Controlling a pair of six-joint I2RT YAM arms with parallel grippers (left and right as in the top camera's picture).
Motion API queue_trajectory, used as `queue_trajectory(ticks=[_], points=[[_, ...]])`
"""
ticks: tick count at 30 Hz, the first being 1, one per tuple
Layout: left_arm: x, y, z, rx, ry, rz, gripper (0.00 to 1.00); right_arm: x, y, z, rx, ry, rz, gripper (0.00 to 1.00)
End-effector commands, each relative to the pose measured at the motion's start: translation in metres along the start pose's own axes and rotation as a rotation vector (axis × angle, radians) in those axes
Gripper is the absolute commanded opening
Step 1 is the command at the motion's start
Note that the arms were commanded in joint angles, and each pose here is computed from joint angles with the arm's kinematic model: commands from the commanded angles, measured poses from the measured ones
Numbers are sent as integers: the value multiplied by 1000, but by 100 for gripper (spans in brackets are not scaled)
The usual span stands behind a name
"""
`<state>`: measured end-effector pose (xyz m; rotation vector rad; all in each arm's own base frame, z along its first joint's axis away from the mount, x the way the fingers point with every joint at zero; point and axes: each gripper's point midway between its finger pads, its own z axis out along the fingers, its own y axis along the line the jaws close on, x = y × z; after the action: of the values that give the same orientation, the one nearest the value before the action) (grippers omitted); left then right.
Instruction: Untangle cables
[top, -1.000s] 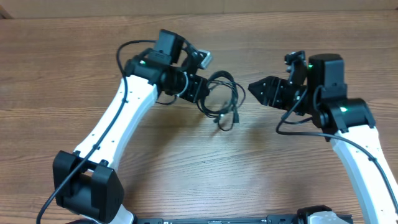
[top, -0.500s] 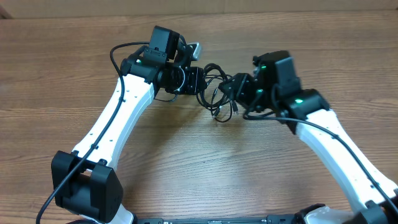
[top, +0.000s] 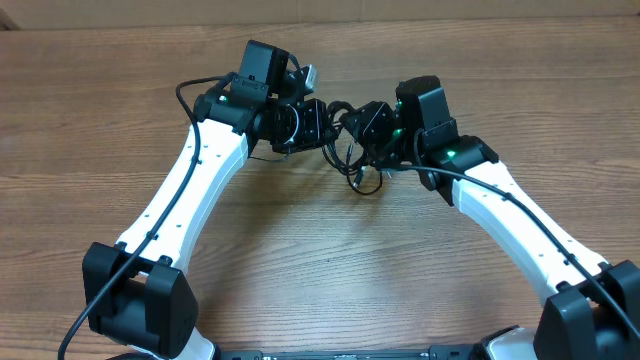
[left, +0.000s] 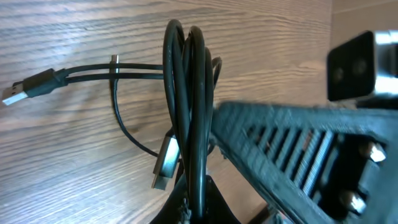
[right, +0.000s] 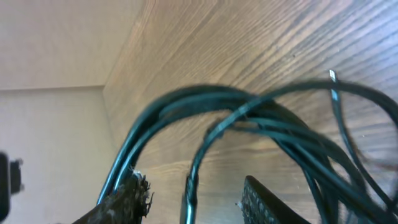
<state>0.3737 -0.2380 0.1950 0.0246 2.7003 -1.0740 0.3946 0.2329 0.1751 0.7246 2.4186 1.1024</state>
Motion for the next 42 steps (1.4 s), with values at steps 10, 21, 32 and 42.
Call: queue_trajectory(ticks=[10,21,32,42], points=[[10,-39,-12,181,64,8,4,-23,-17,36,47,-88,50,48],[19,-57,-17,289,119,14,4,-35,-30,54,72,-136,35,28],[-5,-37,-28,264,30,74,4,-44,-10,25,-56,-26,-140,4],[-11,-10,-31,160,-36,494,4,-54,32,-81,-261,15,-177,4]])
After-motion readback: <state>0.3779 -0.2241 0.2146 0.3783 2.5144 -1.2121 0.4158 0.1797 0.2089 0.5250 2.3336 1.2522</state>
